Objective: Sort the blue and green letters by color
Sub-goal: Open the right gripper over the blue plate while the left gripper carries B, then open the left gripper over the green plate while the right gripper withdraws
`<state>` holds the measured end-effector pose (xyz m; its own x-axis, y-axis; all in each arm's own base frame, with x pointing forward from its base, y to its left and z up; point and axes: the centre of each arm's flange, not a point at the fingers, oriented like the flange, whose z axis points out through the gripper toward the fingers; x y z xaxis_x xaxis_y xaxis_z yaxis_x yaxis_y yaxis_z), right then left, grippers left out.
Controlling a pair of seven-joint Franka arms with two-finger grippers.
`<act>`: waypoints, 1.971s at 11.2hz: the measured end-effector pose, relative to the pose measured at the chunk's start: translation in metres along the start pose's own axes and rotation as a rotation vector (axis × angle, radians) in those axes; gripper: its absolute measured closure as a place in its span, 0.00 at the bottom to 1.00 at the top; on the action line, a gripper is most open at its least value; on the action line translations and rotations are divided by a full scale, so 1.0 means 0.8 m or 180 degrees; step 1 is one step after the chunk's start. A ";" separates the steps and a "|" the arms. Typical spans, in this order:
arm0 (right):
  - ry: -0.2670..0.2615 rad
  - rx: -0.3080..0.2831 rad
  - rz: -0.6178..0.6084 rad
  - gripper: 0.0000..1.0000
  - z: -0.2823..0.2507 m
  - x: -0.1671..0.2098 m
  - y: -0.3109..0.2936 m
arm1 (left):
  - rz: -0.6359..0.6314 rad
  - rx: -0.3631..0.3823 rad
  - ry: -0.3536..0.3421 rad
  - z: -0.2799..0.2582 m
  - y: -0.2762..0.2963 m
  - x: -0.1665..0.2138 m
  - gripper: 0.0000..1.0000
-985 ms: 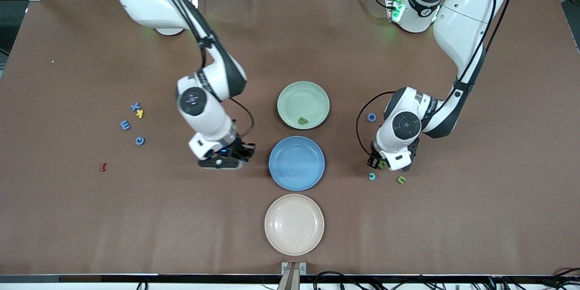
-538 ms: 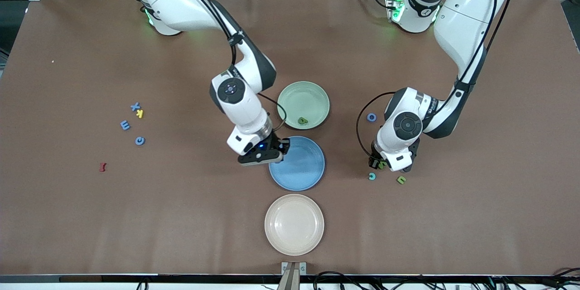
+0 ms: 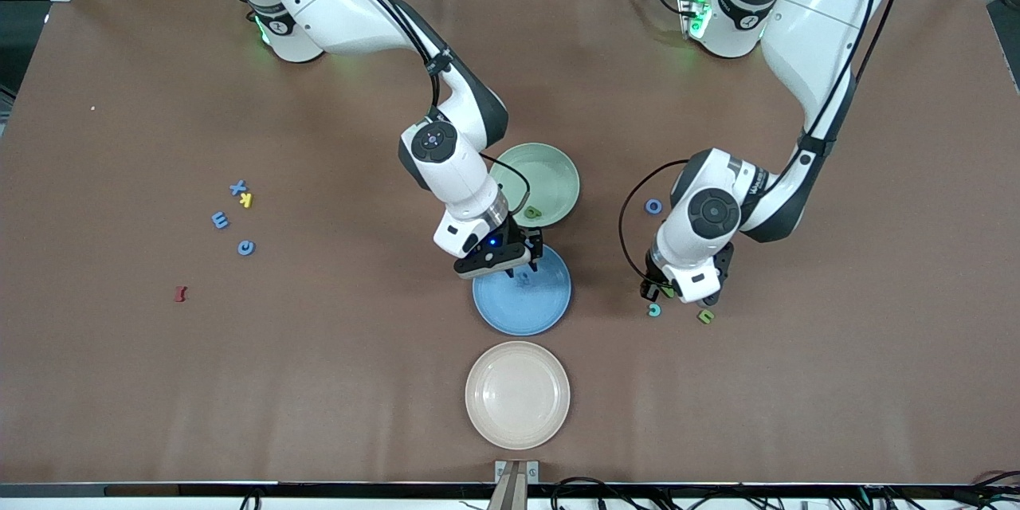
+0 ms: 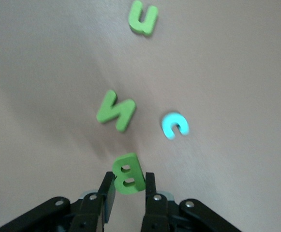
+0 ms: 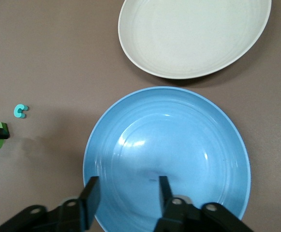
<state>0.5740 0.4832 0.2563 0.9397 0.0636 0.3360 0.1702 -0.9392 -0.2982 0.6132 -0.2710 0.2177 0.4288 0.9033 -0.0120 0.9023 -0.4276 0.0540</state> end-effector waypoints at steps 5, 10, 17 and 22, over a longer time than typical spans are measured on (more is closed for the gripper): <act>-0.0225 -0.0197 0.0012 0.00 -0.006 0.016 0.036 | 0.0085 0.0038 0.0001 -0.026 -0.006 -0.129 0.71; -0.0799 -0.0567 -0.0075 0.00 -0.087 0.047 0.175 | 0.0285 0.0134 -0.0027 -0.020 -0.049 -0.290 0.71; -0.1130 -0.1138 0.0368 0.00 -0.215 0.051 0.369 | 0.0321 0.0175 0.0004 -0.011 -0.060 -0.311 0.10; -0.0973 -0.1231 0.0395 0.00 -0.217 0.011 0.498 | -0.0067 -0.0113 0.0256 -0.045 0.014 -0.158 0.00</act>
<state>0.5983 0.0511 0.2955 0.9996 -0.0149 0.0250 -0.0162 -0.9985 0.0527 0.5675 -0.3885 0.2558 0.4035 0.9125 0.0665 0.9084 -0.4083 0.0899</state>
